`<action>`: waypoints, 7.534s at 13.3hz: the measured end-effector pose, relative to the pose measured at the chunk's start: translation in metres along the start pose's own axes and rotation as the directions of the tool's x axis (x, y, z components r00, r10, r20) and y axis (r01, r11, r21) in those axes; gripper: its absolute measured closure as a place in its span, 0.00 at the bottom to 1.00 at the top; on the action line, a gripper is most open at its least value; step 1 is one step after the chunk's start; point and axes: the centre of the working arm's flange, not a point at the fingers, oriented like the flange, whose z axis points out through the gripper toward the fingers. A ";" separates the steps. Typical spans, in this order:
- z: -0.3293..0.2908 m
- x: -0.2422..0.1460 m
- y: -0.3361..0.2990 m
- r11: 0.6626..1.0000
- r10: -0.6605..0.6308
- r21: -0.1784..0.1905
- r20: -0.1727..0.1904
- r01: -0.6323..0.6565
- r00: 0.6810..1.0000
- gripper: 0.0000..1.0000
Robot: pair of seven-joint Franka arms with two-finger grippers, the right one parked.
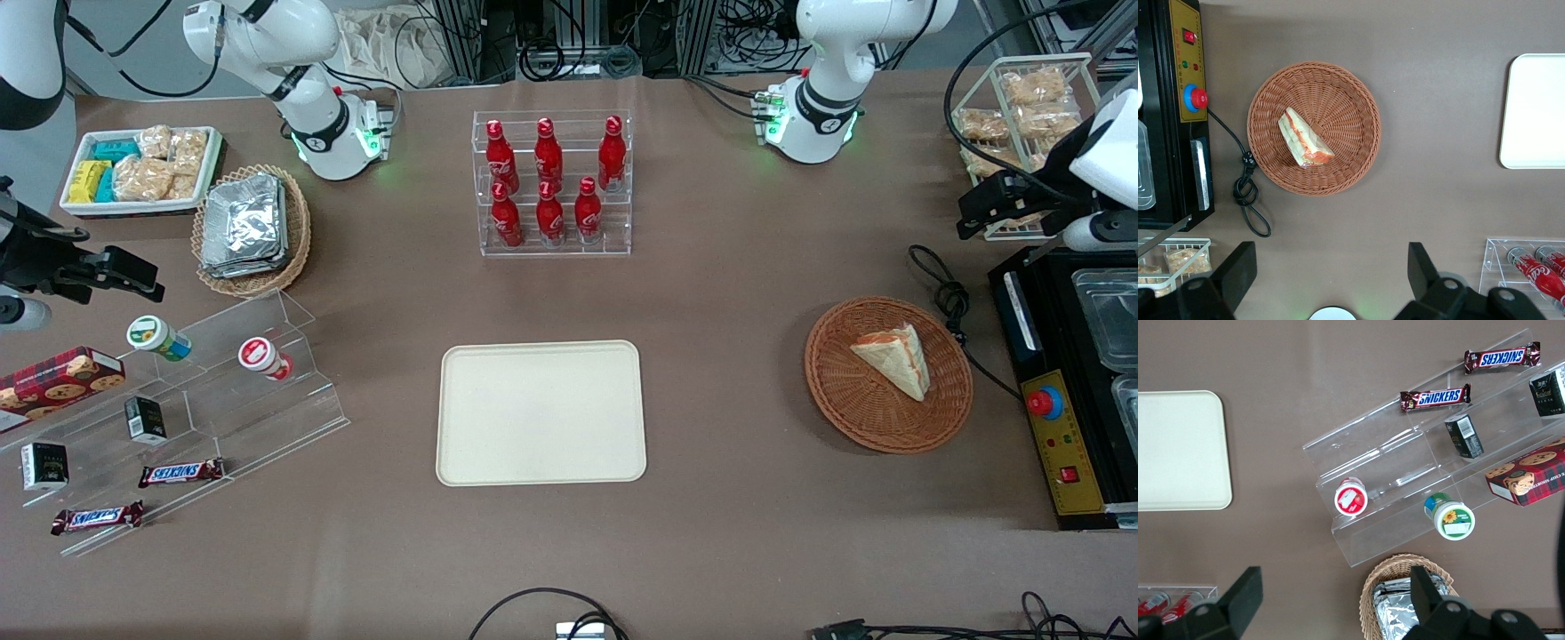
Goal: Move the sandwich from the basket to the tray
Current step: 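Move the left gripper over the sandwich in the wicker basket, then lower the open left gripper around the wrapped sandwich and close it, then lift the held sandwich up out of the basket, then carry the sandwich with the left gripper over the cream tray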
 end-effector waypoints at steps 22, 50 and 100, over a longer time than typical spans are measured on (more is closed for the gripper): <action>0.279 0.008 -0.075 0.860 -0.510 -0.022 -0.051 0.510 0.858 0.00; 0.420 0.000 -0.091 0.794 -0.608 -0.105 -0.128 0.599 0.784 0.73; 0.400 0.066 0.444 0.982 0.186 0.056 -0.088 -0.181 0.979 0.82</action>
